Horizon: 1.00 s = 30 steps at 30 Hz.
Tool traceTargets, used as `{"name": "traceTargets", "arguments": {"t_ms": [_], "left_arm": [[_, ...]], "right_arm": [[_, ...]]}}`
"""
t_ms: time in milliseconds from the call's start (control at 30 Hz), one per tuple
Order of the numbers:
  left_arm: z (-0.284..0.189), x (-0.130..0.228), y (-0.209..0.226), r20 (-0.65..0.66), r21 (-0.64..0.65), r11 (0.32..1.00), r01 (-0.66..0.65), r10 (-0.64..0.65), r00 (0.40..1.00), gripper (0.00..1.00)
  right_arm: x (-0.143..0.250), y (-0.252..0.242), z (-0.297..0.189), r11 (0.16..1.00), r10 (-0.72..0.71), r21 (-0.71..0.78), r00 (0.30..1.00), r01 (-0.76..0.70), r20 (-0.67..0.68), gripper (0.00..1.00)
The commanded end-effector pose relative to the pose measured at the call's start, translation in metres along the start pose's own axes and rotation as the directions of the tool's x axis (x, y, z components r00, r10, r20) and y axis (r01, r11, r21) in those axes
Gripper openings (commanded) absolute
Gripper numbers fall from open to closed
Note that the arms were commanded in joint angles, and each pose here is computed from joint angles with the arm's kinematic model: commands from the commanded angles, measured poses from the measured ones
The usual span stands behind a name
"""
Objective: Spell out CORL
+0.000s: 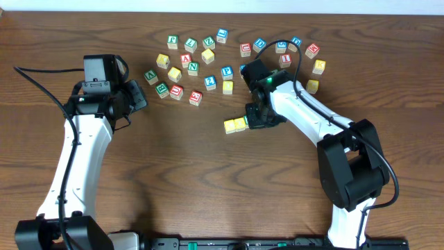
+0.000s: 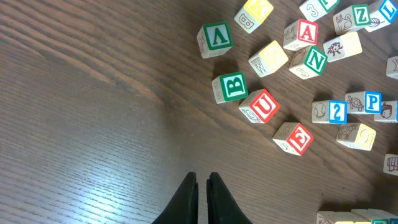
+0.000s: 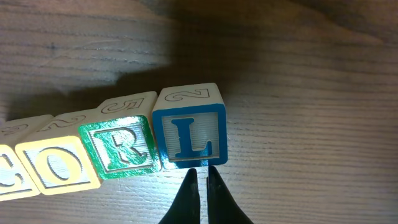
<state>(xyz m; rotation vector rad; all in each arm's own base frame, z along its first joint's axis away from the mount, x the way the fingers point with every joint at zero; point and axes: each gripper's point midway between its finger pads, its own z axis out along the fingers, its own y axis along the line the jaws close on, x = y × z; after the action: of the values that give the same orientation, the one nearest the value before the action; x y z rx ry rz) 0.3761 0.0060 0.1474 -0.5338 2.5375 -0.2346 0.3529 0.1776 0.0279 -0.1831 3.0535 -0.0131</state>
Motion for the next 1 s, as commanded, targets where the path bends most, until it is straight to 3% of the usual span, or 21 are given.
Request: {"name": "traceTargets", "arguments": {"t_ms": [0,267,433,633,967], "left_arm": [[0.005,0.004,0.004,-0.014,-0.016,1.000,-0.008,0.008,1.000,0.08],[0.007,0.019,-0.014,-0.049,0.005,0.999,-0.048,0.048,0.998,0.07],[0.019,0.051,-0.045,-0.124,0.028,0.999,-0.025,0.028,0.992,0.07],[0.056,0.094,-0.071,-0.248,0.007,1.000,-0.025,0.026,0.968,0.08],[0.084,0.132,-0.094,-0.325,0.017,0.998,-0.061,0.063,0.943,0.08]], "right_arm": [[-0.009,-0.002,-0.019,1.000,0.015,-0.007,0.999,-0.014,0.044,0.01],[-0.024,-0.018,-0.045,0.998,0.060,-0.016,0.994,-0.059,0.092,0.02],[-0.034,-0.030,-0.032,0.994,0.094,-0.070,0.993,-0.089,0.076,0.06],[-0.036,-0.028,-0.001,0.984,0.121,-0.130,0.993,-0.119,0.006,0.02],[-0.036,-0.023,0.010,0.982,0.095,-0.162,0.995,-0.096,-0.010,0.02]]}}
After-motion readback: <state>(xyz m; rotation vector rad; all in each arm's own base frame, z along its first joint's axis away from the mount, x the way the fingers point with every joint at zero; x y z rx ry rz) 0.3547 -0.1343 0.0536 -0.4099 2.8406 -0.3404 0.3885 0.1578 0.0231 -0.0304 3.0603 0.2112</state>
